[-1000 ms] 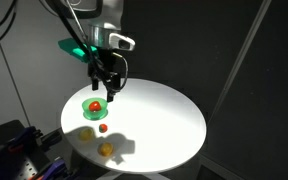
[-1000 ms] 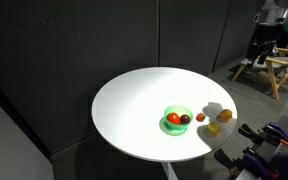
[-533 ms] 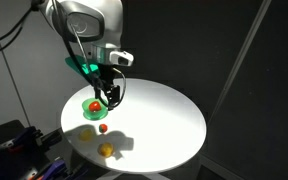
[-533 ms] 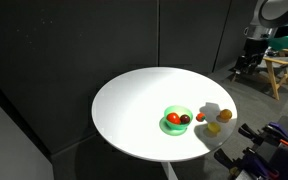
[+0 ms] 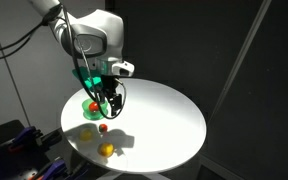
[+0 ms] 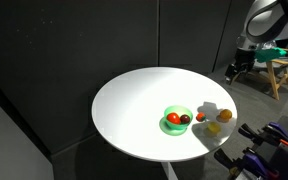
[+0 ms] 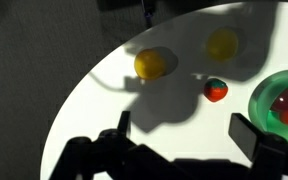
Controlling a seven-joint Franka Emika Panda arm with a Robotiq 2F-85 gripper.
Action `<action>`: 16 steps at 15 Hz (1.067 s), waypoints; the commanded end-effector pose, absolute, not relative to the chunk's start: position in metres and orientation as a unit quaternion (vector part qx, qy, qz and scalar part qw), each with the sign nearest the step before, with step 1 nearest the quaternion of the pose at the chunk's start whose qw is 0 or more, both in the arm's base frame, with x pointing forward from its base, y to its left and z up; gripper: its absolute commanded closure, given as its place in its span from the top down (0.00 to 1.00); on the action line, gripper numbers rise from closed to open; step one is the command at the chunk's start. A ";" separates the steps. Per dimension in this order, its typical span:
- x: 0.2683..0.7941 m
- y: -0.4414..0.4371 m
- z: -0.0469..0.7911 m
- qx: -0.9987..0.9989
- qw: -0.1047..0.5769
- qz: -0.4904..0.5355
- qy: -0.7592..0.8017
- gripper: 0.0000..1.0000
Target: Pick up the orange round fruit and put it in the green bowl
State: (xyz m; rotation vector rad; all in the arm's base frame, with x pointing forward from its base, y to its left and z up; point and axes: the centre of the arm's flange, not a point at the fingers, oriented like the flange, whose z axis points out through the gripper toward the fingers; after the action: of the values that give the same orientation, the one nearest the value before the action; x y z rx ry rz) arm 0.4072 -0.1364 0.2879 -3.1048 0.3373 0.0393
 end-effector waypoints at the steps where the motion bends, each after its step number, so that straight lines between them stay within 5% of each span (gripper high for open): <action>1: 0.417 -0.135 0.278 -0.993 -0.001 0.004 0.117 1.00; 16: 0.413 -0.135 0.271 -0.994 0.004 0.011 0.110 1.00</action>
State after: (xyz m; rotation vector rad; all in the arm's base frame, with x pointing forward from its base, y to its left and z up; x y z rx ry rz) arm 0.4113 -0.1349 0.2761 -3.1128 0.3395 0.0319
